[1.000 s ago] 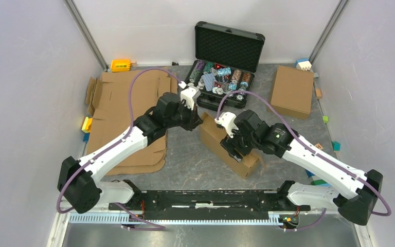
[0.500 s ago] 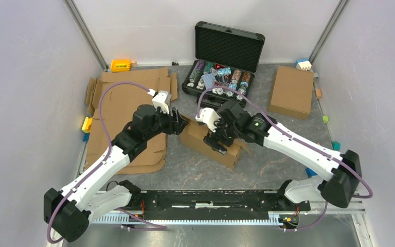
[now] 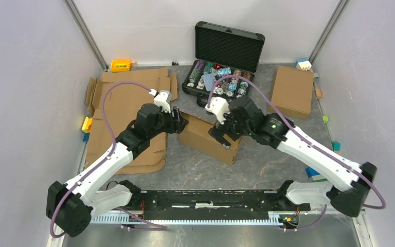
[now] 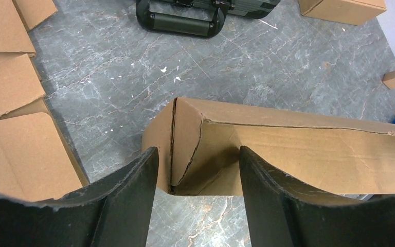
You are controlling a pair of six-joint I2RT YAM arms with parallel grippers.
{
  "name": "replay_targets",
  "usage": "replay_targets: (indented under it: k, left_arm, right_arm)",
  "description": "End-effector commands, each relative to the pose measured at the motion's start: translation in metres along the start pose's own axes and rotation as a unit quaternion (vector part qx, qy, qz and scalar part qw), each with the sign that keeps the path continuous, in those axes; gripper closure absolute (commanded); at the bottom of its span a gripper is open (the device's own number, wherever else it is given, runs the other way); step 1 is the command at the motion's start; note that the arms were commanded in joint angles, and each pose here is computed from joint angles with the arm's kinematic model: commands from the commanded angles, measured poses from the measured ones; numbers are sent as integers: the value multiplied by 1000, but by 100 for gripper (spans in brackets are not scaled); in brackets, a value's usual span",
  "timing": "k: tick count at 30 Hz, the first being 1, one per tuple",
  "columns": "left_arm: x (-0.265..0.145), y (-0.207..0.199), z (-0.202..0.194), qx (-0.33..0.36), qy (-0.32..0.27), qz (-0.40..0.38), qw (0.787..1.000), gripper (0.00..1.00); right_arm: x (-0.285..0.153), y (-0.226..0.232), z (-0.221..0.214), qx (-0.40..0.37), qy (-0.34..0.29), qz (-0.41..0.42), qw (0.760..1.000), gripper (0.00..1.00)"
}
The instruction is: Fold the paper box
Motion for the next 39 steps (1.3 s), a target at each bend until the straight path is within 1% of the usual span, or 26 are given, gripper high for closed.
replay_targets:
  k: [1, 6, 9, 12, 14, 19, 22, 24, 30, 32, 33, 35, 37, 39]
  left_arm:
    - [4, 2, 1, -16, -6, 10, 1000, 35]
    - [5, 2, -2, -33, -5, 14, 999, 35]
    - [5, 2, -3, -35, -5, 14, 999, 35]
    - [5, 3, -4, -35, -4, 17, 999, 35]
    - [5, 3, -4, -36, -2, 18, 999, 35]
    - [6, 3, -7, -37, 3, 16, 999, 35]
    - [7, 3, -8, -36, 5, 15, 999, 35]
    - [6, 2, -8, -35, 5, 13, 999, 35]
    - [5, 1, -7, -35, 4, 9, 999, 35]
    - [6, 1, -8, -35, 7, 8, 999, 35]
    - [6, 1, -8, -36, 7, 8, 999, 35]
    - [7, 1, -9, -37, 11, 6, 999, 35]
    - [8, 1, -8, -35, 11, 6, 999, 36]
    - [8, 1, -8, -34, 10, 5, 999, 36]
  right_arm:
    - [-33, 1, -7, 51, -22, -16, 998, 2]
    - [-53, -1, -30, 97, 5, -52, 994, 2]
    - [-60, 2, -47, 125, 13, -56, 991, 1]
    - [-60, 6, -62, 158, 13, -57, 986, 11]
    - [-58, 6, -68, 188, 1, -69, 980, 19]
    - [-57, 4, -62, 268, -80, -86, 956, 41]
    - [-58, 2, -56, 304, -113, -95, 941, 55]
    - [-61, 0, -51, 323, -124, -101, 933, 62]
    - [-67, 4, -41, 366, -143, -79, 916, 74]
    - [-66, 4, -44, 371, -135, -87, 915, 74]
    - [-65, 3, -46, 367, -126, -91, 917, 73]
    - [-65, 2, -51, 356, -106, -106, 923, 63]
    - [-64, 0, -57, 349, -93, -118, 925, 60]
    - [-61, -1, -64, 349, -87, -129, 924, 60]
Point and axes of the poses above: each gripper's point midway between its finger pads, its own x axis out along the fingers, its own y axis along the line the jaws close on, z = x × y, the point moved 8 cm from there along -x, back along the fingers, and after that the axes turned 8 degrees about x, right-handed, at the moved point
